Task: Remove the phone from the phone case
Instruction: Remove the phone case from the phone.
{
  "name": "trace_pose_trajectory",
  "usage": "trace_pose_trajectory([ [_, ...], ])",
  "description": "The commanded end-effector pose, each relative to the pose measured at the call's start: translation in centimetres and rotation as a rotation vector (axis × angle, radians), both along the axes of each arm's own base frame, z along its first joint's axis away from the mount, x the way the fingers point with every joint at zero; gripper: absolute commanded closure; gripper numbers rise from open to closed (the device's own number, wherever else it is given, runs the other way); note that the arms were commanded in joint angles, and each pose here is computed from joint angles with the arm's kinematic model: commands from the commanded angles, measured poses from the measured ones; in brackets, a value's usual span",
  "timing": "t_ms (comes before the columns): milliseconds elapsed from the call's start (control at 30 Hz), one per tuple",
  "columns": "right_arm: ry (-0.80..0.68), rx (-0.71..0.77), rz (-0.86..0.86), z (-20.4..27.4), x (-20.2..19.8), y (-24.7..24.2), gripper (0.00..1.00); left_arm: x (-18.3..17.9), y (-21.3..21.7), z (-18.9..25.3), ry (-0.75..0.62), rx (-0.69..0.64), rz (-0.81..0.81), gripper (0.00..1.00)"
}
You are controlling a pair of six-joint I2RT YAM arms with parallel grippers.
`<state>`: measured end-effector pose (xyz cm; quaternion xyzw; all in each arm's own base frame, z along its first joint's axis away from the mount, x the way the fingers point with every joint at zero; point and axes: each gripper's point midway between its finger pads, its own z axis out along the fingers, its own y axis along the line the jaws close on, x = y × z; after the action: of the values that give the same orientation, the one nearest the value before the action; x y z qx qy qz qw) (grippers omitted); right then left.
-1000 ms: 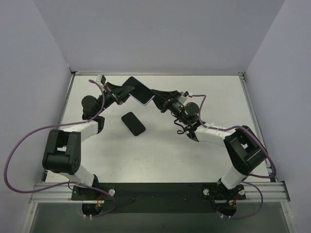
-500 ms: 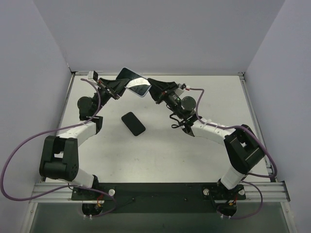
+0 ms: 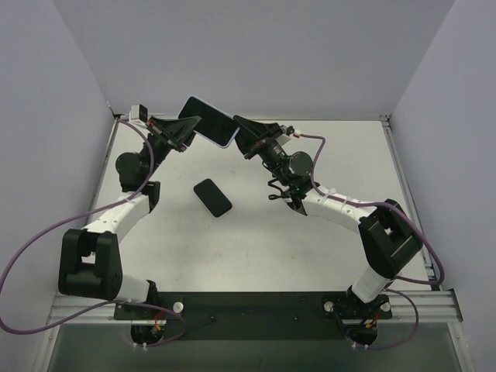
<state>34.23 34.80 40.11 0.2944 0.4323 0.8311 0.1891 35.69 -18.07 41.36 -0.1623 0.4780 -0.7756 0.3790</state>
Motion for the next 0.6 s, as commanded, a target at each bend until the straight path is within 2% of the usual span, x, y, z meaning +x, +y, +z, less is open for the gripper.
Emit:
trace_pose_trajectory([
  [0, -0.195, 0.235, 0.136, 5.8, -5.3, -0.5, 1.00, -13.7, 1.9, 13.0, -0.594, -0.221, -0.091, 1.00],
  [567, -0.204, 0.269, 0.194, 6.6, -5.5, 1.9, 1.00, -15.5, 3.0, 15.2, -0.645, -0.285, -0.070, 1.00],
])
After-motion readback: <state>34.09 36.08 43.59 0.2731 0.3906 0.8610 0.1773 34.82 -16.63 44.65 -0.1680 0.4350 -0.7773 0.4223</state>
